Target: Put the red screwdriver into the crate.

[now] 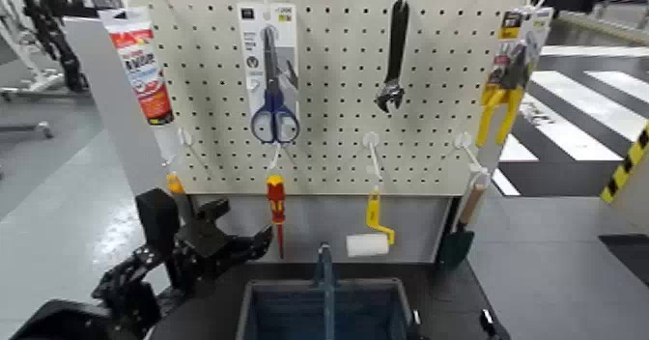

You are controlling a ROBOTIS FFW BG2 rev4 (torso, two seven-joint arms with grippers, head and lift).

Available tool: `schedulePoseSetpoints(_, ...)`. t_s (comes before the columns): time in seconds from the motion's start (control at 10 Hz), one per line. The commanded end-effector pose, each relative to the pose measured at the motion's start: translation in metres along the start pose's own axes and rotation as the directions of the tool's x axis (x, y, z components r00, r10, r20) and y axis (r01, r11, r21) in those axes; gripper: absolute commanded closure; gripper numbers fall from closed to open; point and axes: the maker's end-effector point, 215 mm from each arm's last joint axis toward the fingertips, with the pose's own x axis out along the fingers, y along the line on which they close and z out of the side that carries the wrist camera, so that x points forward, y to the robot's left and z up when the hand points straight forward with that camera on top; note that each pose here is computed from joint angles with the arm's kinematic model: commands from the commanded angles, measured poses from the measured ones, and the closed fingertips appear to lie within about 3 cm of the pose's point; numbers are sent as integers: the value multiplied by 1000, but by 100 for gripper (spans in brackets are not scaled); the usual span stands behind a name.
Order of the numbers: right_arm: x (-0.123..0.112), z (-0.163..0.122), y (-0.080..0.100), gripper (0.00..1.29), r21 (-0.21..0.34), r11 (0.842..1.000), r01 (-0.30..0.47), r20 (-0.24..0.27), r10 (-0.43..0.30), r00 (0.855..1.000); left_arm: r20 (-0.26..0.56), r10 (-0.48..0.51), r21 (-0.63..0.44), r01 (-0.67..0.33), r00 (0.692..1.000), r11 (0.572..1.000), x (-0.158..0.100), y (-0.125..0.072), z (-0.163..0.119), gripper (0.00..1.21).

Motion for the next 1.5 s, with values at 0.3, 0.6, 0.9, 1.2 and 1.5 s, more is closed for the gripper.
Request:
schedulePoseSetpoints(0.3, 0, 0, 2, 15, 5, 1000, -4, 2, 4, 1000, -29, -152, -34, 151, 988, 988, 30, -24, 4, 11)
schedulePoseSetpoints(0.6, 0, 0, 5, 15, 11, 1000, -10, 0, 10, 1000, -32, -179, -18, 179, 983, 984, 41, -26, 10, 12)
schedulePoseSetpoints(0.9, 0, 0, 6, 15, 15, 1000, -12, 0, 12, 1000, -44, -187, -22, 187, 981, 982, 46, -24, 7, 19)
schedulePoseSetpoints(1.2, 0, -1, 7, 15, 17, 1000, -13, -2, 13, 1000, -65, -194, -50, 191, 979, 980, 51, -21, -1, 76)
schedulePoseSetpoints(1.5, 0, -1, 5, 15, 16, 1000, -12, -3, 12, 1000, -69, -178, -60, 174, 982, 983, 53, -22, -2, 111)
